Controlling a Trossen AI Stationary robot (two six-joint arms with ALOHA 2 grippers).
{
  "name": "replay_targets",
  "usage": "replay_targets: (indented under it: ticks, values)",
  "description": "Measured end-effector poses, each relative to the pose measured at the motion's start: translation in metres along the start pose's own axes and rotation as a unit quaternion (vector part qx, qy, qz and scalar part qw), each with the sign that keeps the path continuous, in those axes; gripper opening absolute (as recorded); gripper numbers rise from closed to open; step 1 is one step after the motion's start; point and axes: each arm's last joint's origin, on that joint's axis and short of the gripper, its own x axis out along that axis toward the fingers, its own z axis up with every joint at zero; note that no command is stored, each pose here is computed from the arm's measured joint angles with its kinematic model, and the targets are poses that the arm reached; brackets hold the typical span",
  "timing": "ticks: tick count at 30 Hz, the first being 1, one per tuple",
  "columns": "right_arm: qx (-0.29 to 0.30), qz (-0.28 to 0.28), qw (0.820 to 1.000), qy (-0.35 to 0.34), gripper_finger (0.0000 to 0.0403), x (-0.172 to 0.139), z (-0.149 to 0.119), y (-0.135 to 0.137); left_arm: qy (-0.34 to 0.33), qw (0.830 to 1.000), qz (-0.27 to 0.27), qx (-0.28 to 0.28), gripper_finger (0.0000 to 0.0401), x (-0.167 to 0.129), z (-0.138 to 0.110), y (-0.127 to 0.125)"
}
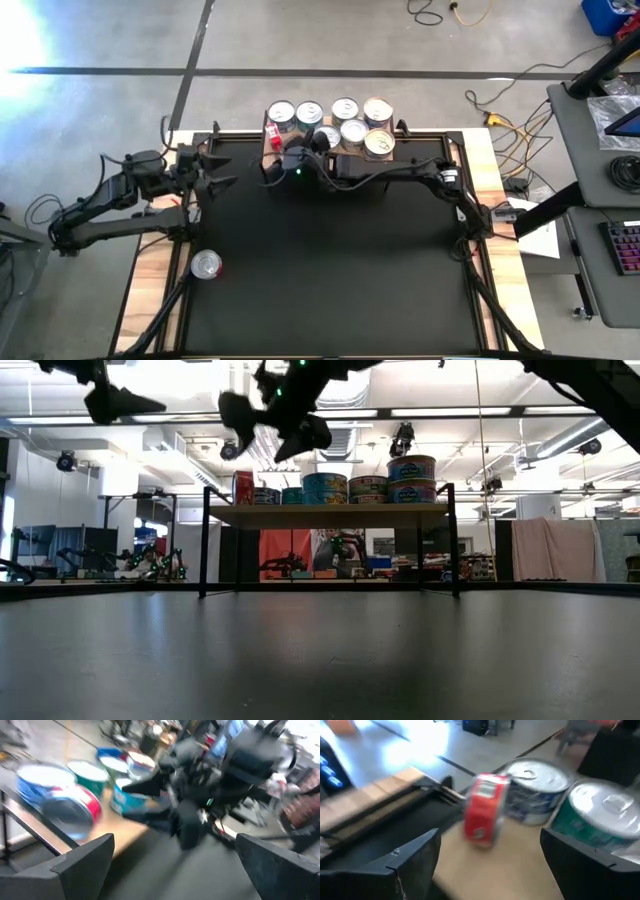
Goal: Stack canned seafood by type on shelf
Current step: Put the top red tuna can on the shelf
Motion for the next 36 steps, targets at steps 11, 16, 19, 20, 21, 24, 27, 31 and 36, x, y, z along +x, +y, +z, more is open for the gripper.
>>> replay_targets:
  ticks: [11,16,19,20,21,24,27,31,36]
  values:
    - [-0.060,0.006,0.997,-0.057,0.0341,0.017,-0.002,0.009,-0.082,0.995,0.046,0.028,0.0400,-0.019,0.040,-0.013]
    - [-0.025,-0.014,0.997,-0.068,0.0348,0.024,-0.001,0.005,-0.066,0.996,0.053,0.027,0.0400,-0.011,0.039,-0.012]
    - [-0.013,-0.016,0.998,-0.066,0.0340,0.031,0.001,-0.003,-0.053,0.996,0.059,0.028,0.0400,-0.007,0.037,-0.012]
    - [-0.010,-0.014,0.998,-0.065,0.0336,0.034,0.002,-0.007,-0.051,0.997,0.059,0.028,0.0400,-0.006,0.037,-0.012]
    - [-0.009,-0.008,0.998,-0.063,0.0332,0.037,0.003,-0.010,-0.049,0.997,0.060,0.028,0.0400,-0.005,0.037,-0.012]
    - [-0.008,-0.002,0.998,-0.058,0.0321,0.044,0.005,-0.019,-0.048,0.997,0.061,0.028,0.0400,-0.003,0.037,-0.012]
    - [-0.005,0.002,0.998,-0.058,0.0314,0.050,0.002,-0.019,-0.050,0.997,0.060,0.024,0.0400,-0.003,0.037,-0.012]
    - [-0.013,0.019,0.999,-0.050,0.0318,0.061,-0.012,-0.010,-0.054,0.997,0.059,0.019,0.0400,-0.005,0.038,-0.012]
    - [-0.032,-0.010,0.997,-0.066,0.0326,0.062,-0.010,0.004,-0.058,0.997,0.057,0.019,0.0400,-0.008,0.038,-0.012]
